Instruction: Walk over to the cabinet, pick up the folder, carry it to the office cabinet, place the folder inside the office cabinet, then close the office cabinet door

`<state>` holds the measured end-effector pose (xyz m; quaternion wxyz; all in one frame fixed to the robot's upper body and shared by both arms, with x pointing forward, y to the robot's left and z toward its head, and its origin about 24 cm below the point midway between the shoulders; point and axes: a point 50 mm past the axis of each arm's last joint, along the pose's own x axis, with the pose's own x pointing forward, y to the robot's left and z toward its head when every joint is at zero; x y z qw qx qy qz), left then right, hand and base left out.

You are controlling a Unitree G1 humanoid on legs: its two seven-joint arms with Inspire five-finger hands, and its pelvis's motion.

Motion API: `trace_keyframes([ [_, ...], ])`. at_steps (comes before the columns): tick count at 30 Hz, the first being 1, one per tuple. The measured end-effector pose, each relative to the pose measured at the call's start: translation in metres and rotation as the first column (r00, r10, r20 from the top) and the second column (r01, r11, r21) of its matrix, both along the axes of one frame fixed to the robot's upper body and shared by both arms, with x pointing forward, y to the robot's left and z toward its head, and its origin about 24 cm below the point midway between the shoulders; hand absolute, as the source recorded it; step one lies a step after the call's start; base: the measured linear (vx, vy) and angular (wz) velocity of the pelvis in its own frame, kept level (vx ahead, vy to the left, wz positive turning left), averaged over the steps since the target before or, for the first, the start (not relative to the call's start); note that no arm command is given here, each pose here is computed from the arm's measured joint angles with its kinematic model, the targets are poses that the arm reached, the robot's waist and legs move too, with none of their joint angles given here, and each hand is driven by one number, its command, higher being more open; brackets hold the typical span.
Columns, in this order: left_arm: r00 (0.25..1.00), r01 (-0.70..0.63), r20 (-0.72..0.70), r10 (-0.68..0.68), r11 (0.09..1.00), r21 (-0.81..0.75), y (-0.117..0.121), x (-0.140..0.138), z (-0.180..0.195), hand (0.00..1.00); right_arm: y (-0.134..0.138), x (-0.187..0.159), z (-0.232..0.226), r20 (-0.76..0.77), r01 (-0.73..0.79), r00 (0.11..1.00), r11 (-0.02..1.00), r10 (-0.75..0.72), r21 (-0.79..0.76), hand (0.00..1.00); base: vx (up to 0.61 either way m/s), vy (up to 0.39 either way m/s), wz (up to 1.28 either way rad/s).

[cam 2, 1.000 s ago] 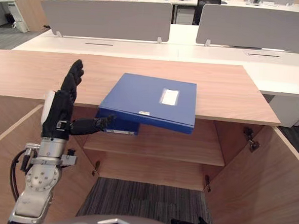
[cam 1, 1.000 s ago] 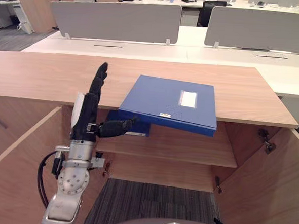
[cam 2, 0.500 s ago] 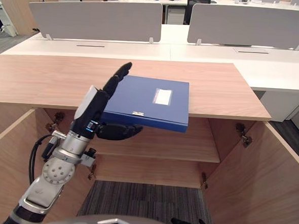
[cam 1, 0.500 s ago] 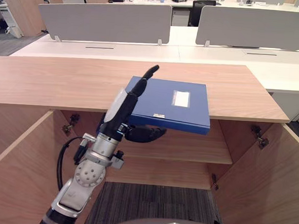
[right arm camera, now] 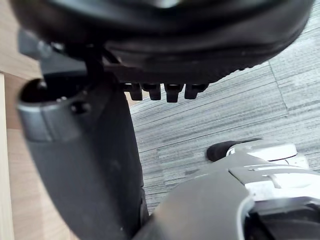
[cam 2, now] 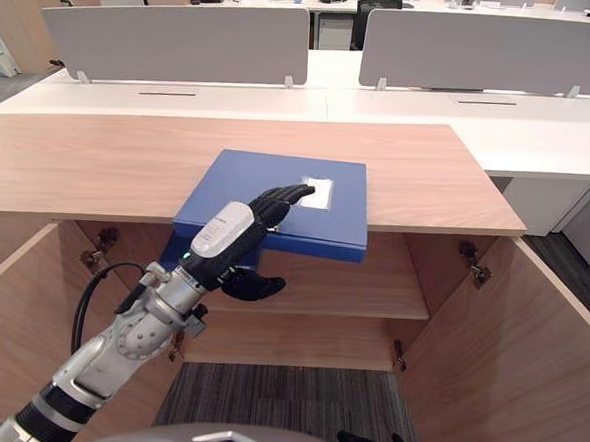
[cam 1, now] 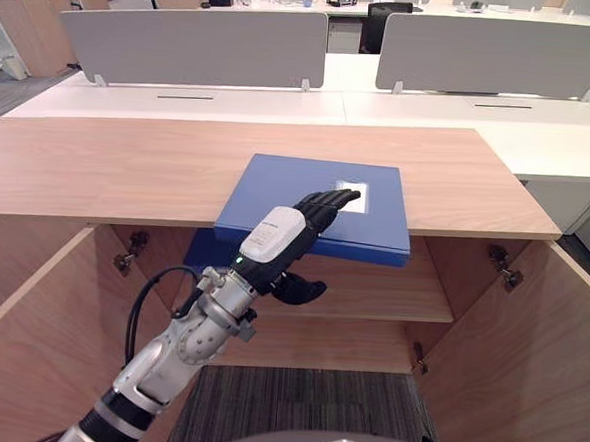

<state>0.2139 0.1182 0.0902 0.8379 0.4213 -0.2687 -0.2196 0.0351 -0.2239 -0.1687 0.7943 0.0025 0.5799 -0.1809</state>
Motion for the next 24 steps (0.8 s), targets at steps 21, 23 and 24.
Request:
trace_keyframes([
  [21, 0.964, -0.224, 0.142, 0.223, 0.975, -0.015, -0.006, 0.008, -0.009, 0.00, 0.002, 0.001, 0.000, -0.003, -0.030, 1.000, 1.000, 0.030, -0.004, 1.00, -0.01, -0.012, 0.00],
  [23, 0.961, -0.231, 0.152, 0.233, 0.972, -0.032, -0.007, 0.009, -0.008, 0.00, 0.001, 0.002, 0.000, -0.003, -0.030, 1.000, 1.000, 0.030, -0.006, 1.00, -0.02, -0.047, -0.01],
  [24, 0.953, -0.244, 0.174, 0.248, 0.969, -0.044, -0.006, 0.009, -0.005, 0.00, 0.000, 0.002, 0.000, -0.003, -0.031, 1.000, 0.999, 0.031, -0.009, 1.00, 0.00, -0.030, 0.00],
])
